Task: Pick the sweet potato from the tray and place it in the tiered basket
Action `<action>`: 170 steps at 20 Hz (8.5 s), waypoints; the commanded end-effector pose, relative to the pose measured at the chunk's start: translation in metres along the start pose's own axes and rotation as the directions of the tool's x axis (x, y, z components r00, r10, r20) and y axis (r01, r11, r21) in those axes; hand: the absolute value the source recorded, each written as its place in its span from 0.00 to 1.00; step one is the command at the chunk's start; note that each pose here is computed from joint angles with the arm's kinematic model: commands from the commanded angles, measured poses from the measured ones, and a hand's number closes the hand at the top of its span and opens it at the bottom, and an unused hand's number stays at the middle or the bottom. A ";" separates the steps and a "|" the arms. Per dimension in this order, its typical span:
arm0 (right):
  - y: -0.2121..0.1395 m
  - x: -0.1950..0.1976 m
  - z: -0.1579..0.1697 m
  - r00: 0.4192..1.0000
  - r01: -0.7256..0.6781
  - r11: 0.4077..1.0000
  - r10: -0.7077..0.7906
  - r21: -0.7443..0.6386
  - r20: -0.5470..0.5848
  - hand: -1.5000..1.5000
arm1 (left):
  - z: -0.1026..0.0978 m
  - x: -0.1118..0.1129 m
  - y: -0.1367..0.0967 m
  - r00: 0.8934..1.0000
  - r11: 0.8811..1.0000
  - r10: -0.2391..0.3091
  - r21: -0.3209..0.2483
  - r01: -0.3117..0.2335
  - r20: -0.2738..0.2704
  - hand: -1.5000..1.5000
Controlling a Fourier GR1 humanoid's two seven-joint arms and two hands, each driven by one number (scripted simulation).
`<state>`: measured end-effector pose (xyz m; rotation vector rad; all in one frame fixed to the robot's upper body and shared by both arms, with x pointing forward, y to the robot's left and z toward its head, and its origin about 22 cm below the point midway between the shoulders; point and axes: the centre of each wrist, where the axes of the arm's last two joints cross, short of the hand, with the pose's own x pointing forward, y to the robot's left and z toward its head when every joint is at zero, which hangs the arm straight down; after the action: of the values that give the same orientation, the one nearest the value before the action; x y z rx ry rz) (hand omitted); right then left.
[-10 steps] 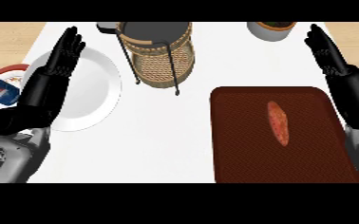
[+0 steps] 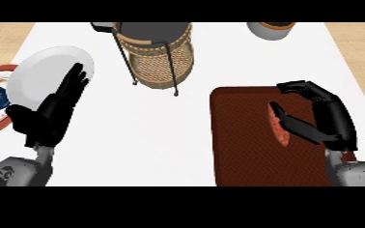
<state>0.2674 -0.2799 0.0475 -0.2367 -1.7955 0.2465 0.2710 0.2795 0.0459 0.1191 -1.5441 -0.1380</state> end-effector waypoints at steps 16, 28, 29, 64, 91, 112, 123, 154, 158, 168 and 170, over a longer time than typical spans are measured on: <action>-0.044 0.028 0.024 0.636 -0.677 0.642 0.756 0.361 -0.153 0.00 | 0.013 -0.017 0.003 0.990 0.998 0.056 -0.005 -0.057 -0.130 0.50; 0.032 0.072 -0.008 0.522 -0.639 0.563 0.818 0.524 -0.242 0.00 | 0.012 -0.004 -0.005 0.990 0.997 0.067 -0.022 -0.070 -0.123 0.50; 0.020 0.079 -0.008 0.524 -0.631 0.579 0.809 0.516 -0.266 0.00 | 0.015 -0.007 0.013 0.990 0.998 0.062 -0.007 -0.063 -0.127 0.50; 0.048 -0.056 0.016 0.334 -0.666 0.379 0.922 0.643 -0.197 1.00 | 0.014 -0.005 0.000 0.990 0.999 0.048 -0.011 -0.050 -0.132 0.50; -0.009 0.051 -0.048 0.753 -0.645 0.756 0.653 -0.109 0.074 1.00 | 0.026 -0.025 0.013 0.990 0.999 0.050 0.010 -0.049 -0.131 0.50; 0.178 0.225 -0.116 0.815 -0.573 0.819 0.564 0.037 0.134 1.00 | 0.021 -0.022 -0.010 0.987 0.998 0.062 -0.014 -0.065 -0.147 0.50; 0.212 0.188 -0.164 0.816 -0.577 0.812 0.577 0.091 0.024 1.00 | 0.009 -0.006 -0.005 0.992 0.997 0.064 -0.039 -0.069 -0.110 0.50; 0.229 0.149 -0.198 0.875 -0.469 0.868 0.481 -0.160 0.045 0.00 | -0.003 -0.009 -0.020 0.992 0.994 0.053 -0.086 -0.063 -0.114 0.50; 0.225 0.155 -0.200 0.939 -0.334 0.918 0.343 -0.214 0.005 0.00 | -0.010 -0.004 -0.026 0.995 0.996 0.044 -0.079 -0.052 -0.094 0.50; 0.188 0.171 -0.213 0.996 0.084 0.938 -0.075 -0.336 0.039 0.00 | 0.010 -0.014 0.002 0.991 0.998 0.054 -0.029 -0.058 -0.122 0.50; 0.172 0.158 -0.217 0.996 0.091 0.918 -0.081 -0.385 0.042 0.00 | 0.007 -0.012 0.014 0.992 0.998 0.048 -0.031 -0.051 -0.113 0.50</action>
<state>0.4388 -0.0359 0.1918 -0.4593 -1.8549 -0.0471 0.2673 0.2784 0.0371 0.0481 -1.4322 -0.1195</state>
